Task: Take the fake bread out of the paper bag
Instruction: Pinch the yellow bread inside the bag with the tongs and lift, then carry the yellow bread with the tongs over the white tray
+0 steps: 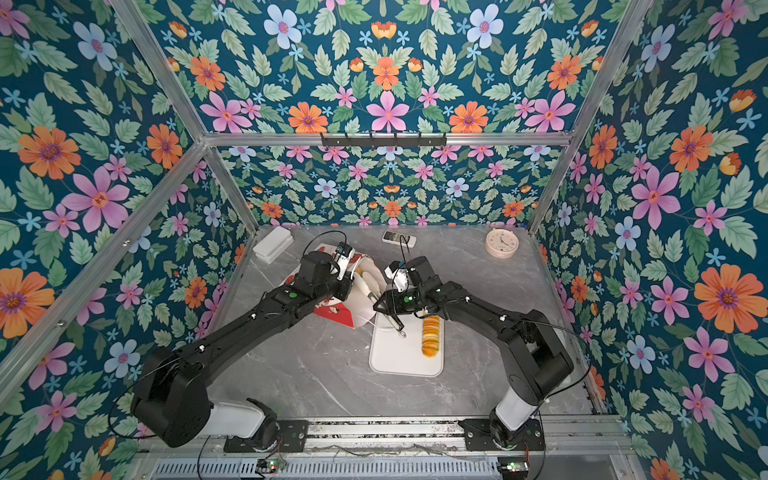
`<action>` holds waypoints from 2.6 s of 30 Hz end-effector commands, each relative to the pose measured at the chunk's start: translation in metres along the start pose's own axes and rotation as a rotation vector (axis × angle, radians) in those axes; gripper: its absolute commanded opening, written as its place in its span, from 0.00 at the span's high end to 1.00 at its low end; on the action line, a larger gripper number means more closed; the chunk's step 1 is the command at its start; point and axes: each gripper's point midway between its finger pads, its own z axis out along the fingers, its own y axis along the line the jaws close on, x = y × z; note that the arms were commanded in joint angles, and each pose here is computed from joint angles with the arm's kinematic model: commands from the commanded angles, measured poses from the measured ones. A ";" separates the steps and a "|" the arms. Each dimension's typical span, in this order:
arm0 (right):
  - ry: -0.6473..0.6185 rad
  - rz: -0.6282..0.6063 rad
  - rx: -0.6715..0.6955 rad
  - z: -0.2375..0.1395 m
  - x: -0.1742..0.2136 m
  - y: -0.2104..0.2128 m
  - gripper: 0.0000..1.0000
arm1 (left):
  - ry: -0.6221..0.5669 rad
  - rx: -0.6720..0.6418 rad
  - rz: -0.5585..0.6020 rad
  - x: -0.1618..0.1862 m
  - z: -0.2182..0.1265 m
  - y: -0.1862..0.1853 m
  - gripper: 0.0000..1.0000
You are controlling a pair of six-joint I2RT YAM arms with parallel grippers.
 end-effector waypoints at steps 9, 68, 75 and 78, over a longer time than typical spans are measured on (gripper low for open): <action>0.005 -0.028 0.100 -0.013 0.009 -0.006 0.53 | -0.039 0.005 -0.010 -0.012 0.002 -0.002 1.00; 0.060 -0.066 0.242 -0.036 0.016 -0.004 0.69 | -0.064 0.014 -0.094 -0.019 0.020 -0.004 1.00; 0.115 -0.043 0.322 -0.088 0.059 -0.004 0.69 | -0.065 -0.010 -0.114 -0.020 0.023 0.001 1.00; 0.100 -0.042 0.377 -0.114 0.069 -0.005 0.68 | -0.061 -0.032 -0.121 -0.018 0.023 0.006 1.00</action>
